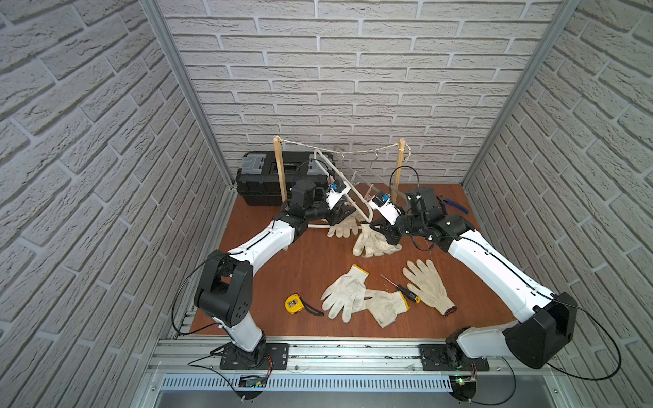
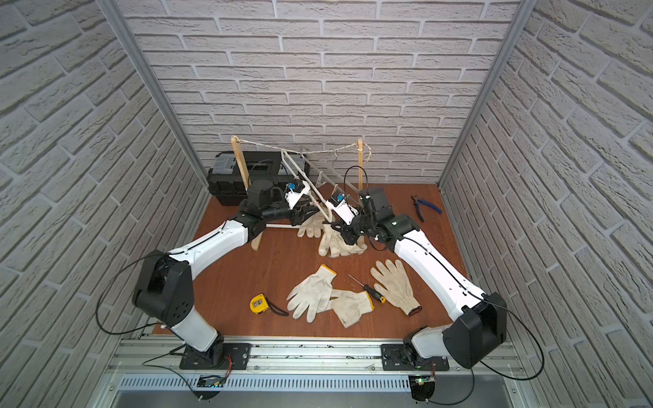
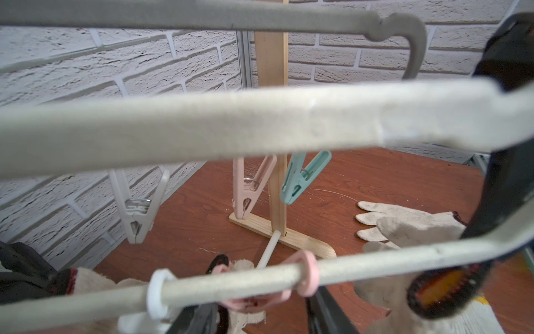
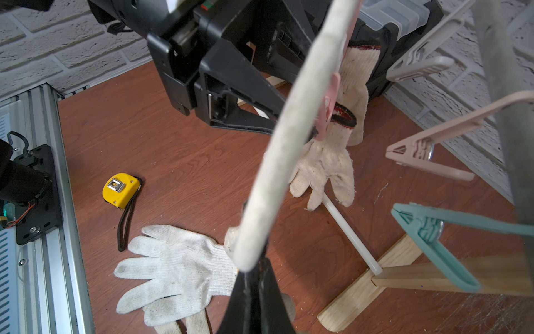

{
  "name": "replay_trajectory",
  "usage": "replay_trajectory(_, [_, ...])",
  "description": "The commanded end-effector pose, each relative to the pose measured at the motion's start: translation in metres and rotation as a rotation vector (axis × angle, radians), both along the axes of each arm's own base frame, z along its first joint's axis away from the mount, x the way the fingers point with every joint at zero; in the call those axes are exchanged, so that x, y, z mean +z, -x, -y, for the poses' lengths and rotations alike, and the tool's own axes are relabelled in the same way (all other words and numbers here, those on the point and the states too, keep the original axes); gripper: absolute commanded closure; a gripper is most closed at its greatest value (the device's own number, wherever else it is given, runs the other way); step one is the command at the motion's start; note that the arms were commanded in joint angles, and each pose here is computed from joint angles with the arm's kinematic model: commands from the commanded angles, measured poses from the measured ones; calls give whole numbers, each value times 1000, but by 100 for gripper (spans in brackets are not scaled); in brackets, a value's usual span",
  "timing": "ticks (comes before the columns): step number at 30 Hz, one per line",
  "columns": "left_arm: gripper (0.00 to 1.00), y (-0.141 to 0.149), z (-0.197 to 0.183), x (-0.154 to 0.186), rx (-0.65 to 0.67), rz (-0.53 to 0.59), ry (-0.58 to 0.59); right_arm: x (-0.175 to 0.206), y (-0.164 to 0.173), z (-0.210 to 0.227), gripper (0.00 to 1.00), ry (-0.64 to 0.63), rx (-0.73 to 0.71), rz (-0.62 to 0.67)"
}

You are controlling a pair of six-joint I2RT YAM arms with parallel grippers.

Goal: Clip the gloves onto a hanger to dry
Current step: Open the clamp at the hanger.

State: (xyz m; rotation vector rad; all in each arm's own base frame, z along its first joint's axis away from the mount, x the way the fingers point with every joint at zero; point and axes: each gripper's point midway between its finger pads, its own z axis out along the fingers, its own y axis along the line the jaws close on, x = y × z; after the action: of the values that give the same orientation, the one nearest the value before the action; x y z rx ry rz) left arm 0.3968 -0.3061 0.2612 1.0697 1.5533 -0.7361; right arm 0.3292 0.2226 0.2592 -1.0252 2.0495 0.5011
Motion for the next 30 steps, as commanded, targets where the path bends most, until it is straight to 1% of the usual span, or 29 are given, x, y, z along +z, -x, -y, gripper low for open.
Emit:
replay_trajectory(1, [53, -12, 0, 18, 23, 69, 31, 14, 0, -3, 98, 1, 12, 41])
replay_trajectory(8, [52, -14, 3, 12, 24, 63, 22, 12, 2, -7, 98, 24, 19, 41])
replay_trajectory(15, [51, -14, 8, 14, 11, 69, 31, 12, 3, -9, 98, 29, 25, 42])
replay_trajectory(16, [52, -14, 8, 14, 8, 70, 33, 11, 3, -9, 98, 32, 24, 42])
replay_trajectory(22, [69, -12, 7, 16, 7, 71, 35, 8, 2, -7, 98, 47, 16, 42])
replay_trajectory(25, [72, -10, 5, 16, 5, 63, 31, 5, -1, -4, 98, 67, 1, 48])
replay_trajectory(28, [75, -4, 3, 16, -9, 51, 25, -2, -8, 5, 98, 117, -42, 54])
replay_trajectory(30, [76, 0, 3, 15, -26, 38, 24, -7, -12, 8, 98, 137, -47, 59])
